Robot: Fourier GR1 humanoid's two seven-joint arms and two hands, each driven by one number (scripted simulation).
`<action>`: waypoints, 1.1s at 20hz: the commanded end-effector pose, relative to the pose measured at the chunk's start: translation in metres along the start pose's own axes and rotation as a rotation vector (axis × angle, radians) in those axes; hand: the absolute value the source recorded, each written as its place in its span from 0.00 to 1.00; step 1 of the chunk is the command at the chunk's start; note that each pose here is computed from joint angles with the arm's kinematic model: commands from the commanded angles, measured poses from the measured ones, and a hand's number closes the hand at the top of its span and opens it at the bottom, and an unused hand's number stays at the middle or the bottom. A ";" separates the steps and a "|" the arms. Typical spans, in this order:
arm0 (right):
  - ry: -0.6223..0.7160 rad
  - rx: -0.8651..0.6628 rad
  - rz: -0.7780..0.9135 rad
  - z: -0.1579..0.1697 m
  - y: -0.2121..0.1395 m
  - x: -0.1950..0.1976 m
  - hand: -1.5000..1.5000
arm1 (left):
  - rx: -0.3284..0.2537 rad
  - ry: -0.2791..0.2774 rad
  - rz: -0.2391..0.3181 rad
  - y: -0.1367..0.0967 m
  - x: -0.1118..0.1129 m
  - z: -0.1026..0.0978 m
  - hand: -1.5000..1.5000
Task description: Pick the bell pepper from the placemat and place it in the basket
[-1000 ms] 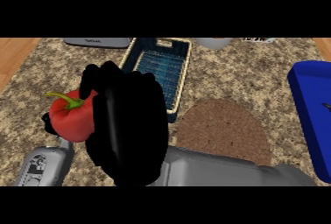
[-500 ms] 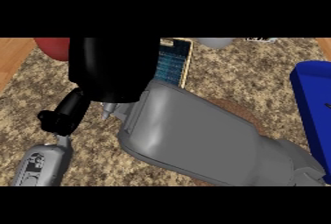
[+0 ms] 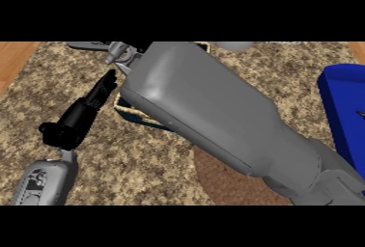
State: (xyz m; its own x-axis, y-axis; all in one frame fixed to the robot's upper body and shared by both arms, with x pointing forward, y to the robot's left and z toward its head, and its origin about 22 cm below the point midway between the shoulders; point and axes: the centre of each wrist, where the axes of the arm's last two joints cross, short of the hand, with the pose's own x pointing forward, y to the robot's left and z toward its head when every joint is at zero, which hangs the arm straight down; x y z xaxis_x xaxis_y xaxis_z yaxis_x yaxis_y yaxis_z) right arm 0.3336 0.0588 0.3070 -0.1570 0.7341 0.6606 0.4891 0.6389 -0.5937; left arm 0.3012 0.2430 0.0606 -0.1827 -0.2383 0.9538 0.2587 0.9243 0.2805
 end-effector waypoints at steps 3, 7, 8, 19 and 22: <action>0.226 0.018 -0.038 -0.009 0.026 -0.023 1.00 | -0.004 0.004 -0.004 0.006 -0.006 0.015 0.50; 0.201 -0.014 -0.035 -0.009 0.043 -0.044 1.00 | 0.020 -0.012 -0.007 0.009 -0.009 0.011 0.50; 0.194 -0.024 -0.039 -0.015 0.042 -0.046 1.00 | 0.037 0.008 0.003 -0.007 0.002 0.004 0.50; 0.201 -0.174 -0.130 -0.019 0.063 -0.084 0.00 | 0.037 0.004 0.006 0.014 -0.001 0.020 0.50; 0.163 -0.161 -0.107 -0.019 0.062 -0.077 0.00 | 0.021 0.020 0.008 -0.005 -0.004 0.019 0.50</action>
State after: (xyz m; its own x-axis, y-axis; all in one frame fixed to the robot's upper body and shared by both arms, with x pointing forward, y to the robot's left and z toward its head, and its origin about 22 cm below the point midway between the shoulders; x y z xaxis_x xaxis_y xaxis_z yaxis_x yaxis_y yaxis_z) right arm 0.3952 0.0327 0.2234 -0.0925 0.6910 0.7169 0.5939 0.6162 -0.5173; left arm 0.2875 0.2527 0.0589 -0.1754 -0.2377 0.9553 0.2297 0.9337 0.2746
